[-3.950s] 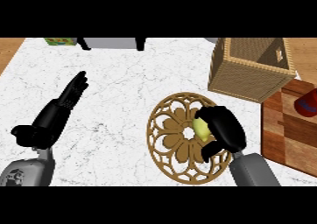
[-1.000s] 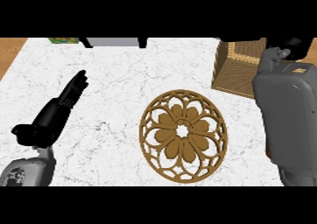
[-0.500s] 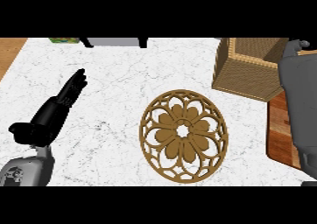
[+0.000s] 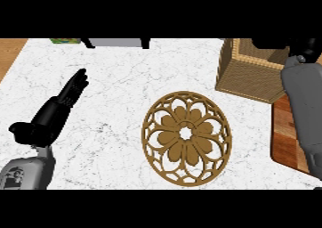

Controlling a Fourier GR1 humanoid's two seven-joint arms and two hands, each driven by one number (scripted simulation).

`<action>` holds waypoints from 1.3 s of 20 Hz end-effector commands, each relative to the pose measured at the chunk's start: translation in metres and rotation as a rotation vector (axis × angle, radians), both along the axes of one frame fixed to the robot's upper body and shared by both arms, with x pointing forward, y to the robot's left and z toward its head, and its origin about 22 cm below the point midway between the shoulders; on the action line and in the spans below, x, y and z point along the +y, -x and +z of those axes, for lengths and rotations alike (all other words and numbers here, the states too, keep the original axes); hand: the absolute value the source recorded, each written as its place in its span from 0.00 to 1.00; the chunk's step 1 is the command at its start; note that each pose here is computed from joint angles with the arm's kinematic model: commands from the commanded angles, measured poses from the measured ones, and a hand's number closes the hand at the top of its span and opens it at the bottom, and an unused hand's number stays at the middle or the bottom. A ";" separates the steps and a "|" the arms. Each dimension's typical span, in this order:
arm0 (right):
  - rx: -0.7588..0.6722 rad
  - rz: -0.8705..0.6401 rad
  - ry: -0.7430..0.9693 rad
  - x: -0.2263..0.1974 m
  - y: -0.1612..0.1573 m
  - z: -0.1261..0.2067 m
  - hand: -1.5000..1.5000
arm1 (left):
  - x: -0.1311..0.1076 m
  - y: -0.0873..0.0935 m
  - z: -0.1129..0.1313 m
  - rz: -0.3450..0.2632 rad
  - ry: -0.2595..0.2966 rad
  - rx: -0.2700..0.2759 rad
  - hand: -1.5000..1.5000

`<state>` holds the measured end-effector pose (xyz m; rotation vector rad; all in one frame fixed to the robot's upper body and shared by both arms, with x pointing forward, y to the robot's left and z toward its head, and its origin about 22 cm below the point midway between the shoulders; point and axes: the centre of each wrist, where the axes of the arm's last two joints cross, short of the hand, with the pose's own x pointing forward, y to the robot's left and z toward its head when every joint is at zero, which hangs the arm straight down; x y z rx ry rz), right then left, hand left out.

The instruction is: Pick the lemon from the placemat and place it in the basket

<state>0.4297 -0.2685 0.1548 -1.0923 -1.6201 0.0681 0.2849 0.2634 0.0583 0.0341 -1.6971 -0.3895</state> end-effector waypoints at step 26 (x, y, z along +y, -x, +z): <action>-0.215 -0.015 -0.378 -0.106 0.002 0.035 0.00 | 0.001 -0.001 -0.004 0.015 -0.005 -0.013 0.50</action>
